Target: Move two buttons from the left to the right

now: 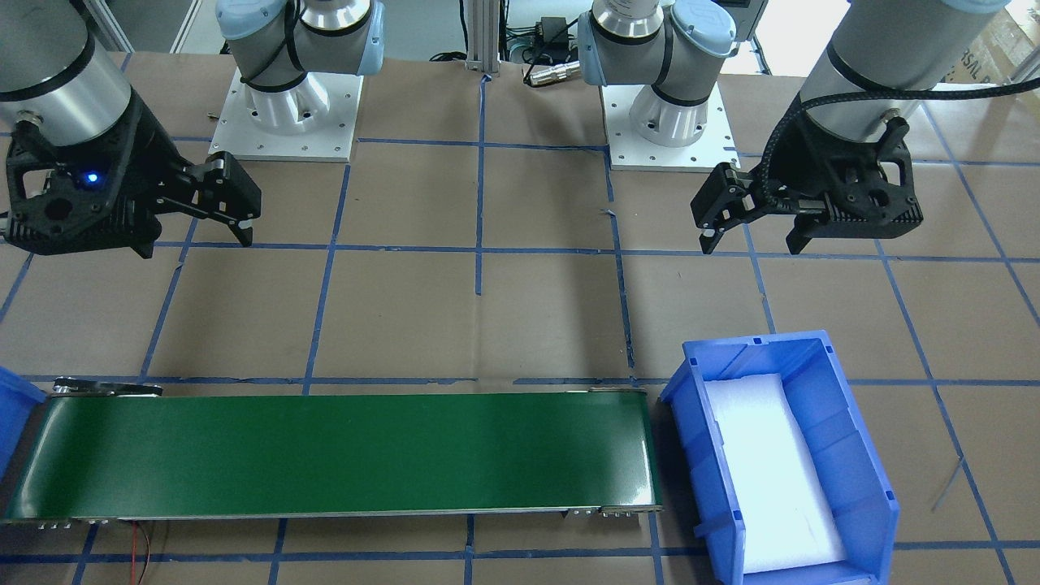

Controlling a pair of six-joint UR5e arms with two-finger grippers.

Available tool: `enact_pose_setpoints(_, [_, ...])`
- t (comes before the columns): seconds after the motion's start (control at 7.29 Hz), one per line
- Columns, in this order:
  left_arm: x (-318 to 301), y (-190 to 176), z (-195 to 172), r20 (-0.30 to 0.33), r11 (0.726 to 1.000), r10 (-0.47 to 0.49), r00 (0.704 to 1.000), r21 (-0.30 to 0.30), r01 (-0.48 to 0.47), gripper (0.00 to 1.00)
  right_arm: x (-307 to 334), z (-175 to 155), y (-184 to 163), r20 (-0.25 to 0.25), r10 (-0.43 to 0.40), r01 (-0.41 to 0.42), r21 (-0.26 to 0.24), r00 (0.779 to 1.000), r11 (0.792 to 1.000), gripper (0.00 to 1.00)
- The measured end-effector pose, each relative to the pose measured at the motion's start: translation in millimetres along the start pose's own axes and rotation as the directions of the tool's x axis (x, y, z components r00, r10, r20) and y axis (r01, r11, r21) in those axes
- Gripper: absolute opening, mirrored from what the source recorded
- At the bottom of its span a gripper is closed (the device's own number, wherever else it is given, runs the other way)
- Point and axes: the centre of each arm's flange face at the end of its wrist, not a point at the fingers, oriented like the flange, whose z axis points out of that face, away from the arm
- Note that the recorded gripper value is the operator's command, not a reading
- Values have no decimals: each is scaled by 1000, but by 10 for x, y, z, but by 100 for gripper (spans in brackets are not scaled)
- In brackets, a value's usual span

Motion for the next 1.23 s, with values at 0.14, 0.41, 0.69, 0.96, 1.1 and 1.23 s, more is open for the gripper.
enact_pose_setpoints(0.14, [0,2,-3,0,1000,0,1000,0,0,100,-28,38,159,1,4,-4,-9,1000,1000,95])
enact_pose_setpoints(0.41, [0,1,-1,0,1000,0,1000,0,0,100,-61,85,358,-4,6,-6,3,1000,1000,95])
enact_pose_setpoints(0.69, [0,1,-1,0,1000,-1,1000,0,1,100,-43,146,433,-32,10,-9,22,999,1000,97])
enact_pose_setpoints(0.96, [0,-1,0,0,1000,0,1000,0,0,100,-33,228,480,-49,13,-11,44,999,999,97])
enact_pose_setpoints(1.1, [0,-2,-1,0,1000,0,1000,0,0,100,-31,244,483,-52,13,-10,50,999,999,97])
enact_pose_setpoints(1.23, [0,-2,-1,0,1000,1,1000,0,-1,100,-30,256,484,-52,13,-11,51,999,999,97])
